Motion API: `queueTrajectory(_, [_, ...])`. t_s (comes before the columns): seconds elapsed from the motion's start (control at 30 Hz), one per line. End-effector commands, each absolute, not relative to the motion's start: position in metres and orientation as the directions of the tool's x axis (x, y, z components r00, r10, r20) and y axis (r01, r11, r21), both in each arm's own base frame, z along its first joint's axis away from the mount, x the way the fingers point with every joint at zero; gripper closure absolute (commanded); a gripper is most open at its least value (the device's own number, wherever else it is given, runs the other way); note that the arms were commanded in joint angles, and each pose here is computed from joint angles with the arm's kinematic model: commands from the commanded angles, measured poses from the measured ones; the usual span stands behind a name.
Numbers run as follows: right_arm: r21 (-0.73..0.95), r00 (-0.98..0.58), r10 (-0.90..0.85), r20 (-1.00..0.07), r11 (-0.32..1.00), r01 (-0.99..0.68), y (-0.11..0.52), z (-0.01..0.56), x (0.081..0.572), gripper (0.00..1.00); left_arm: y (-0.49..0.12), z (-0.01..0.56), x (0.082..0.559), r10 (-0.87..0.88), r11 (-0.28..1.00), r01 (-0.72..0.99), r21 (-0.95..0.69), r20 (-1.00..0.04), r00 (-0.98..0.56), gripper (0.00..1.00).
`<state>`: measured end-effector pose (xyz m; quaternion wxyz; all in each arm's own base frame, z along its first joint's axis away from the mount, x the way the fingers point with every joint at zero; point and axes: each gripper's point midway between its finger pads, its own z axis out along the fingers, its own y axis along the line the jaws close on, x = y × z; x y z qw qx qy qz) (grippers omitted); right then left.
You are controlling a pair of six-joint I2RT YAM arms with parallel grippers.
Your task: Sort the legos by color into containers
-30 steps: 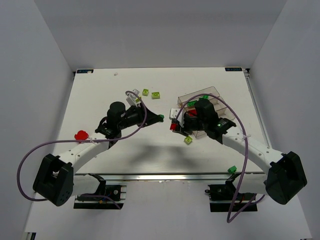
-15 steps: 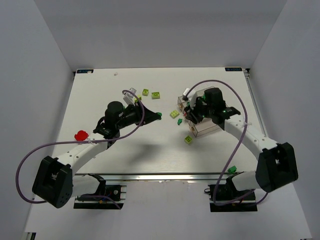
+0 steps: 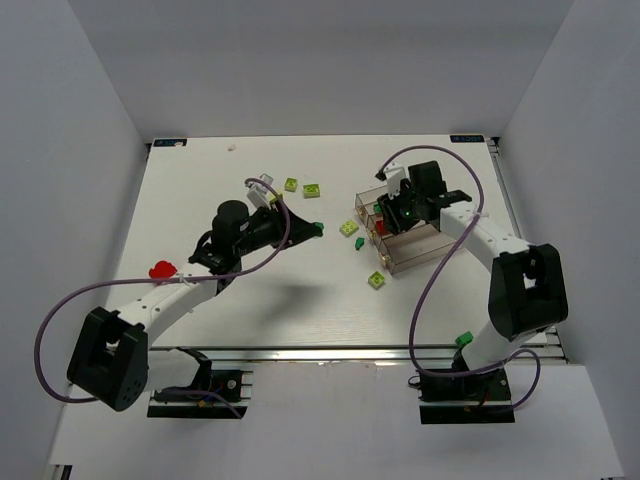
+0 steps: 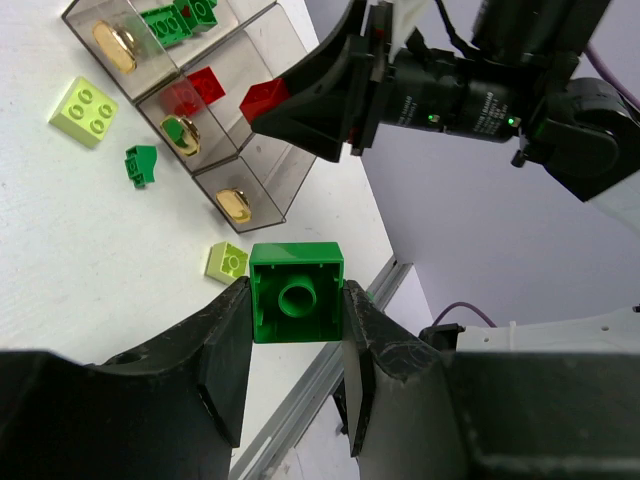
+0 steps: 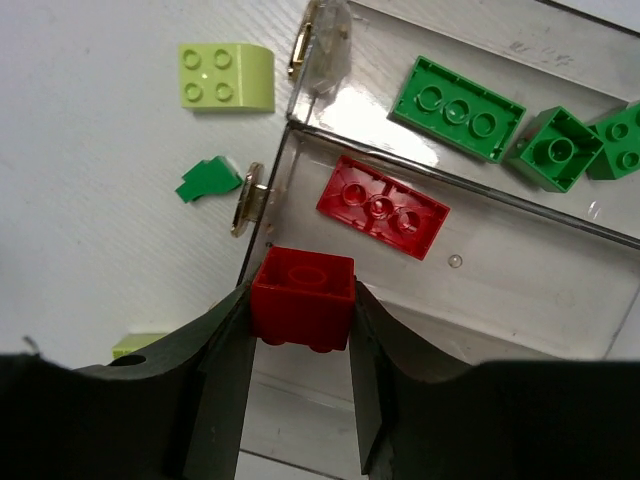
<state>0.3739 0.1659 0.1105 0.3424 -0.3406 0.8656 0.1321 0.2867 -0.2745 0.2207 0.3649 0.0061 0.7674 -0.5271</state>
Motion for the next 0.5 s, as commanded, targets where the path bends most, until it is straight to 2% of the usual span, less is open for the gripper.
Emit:
queueTrajectory(0.0, [0.024, -0.570, -0.446, -0.690, 0.773, -0.634, 0.163, 0.120, 0.393, 0.92, -0.276, 0.240, 0.297, -0.391, 0.439, 0.423, -0.792, -0.593, -0.704, 1.00])
queueTrajectory(0.1, [0.036, -0.582, -0.437, -0.686, 0.779, -0.626, 0.163, 0.117, 0.401, 0.84, -0.278, 0.240, 0.299, -0.388, 0.438, 0.423, -0.793, -0.591, -0.708, 1.00])
queueTrajectory(0.23, [0.034, -0.583, -0.447, -0.678, 0.773, -0.633, 0.164, 0.113, 0.406, 0.63, -0.280, 0.242, 0.302, -0.390, 0.432, 0.426, -0.795, -0.590, -0.707, 1.00])
queueTrajectory(0.33, [0.037, -0.586, -0.455, -0.670, 0.768, -0.639, 0.164, 0.108, 0.406, 0.51, -0.281, 0.239, 0.305, -0.389, 0.435, 0.418, -0.797, -0.585, -0.712, 1.00])
queueTrajectory(0.4, [0.037, -0.582, -0.457, -0.672, 0.765, -0.643, 0.164, 0.109, 0.405, 0.48, -0.284, 0.237, 0.310, -0.383, 0.441, 0.409, -0.799, -0.579, -0.719, 1.00])
queueTrajectory(0.47, [0.039, -0.580, -0.455, -0.676, 0.764, -0.645, 0.164, 0.111, 0.405, 0.41, -0.289, 0.241, 0.315, -0.375, 0.441, 0.415, -0.795, -0.584, -0.720, 1.00])
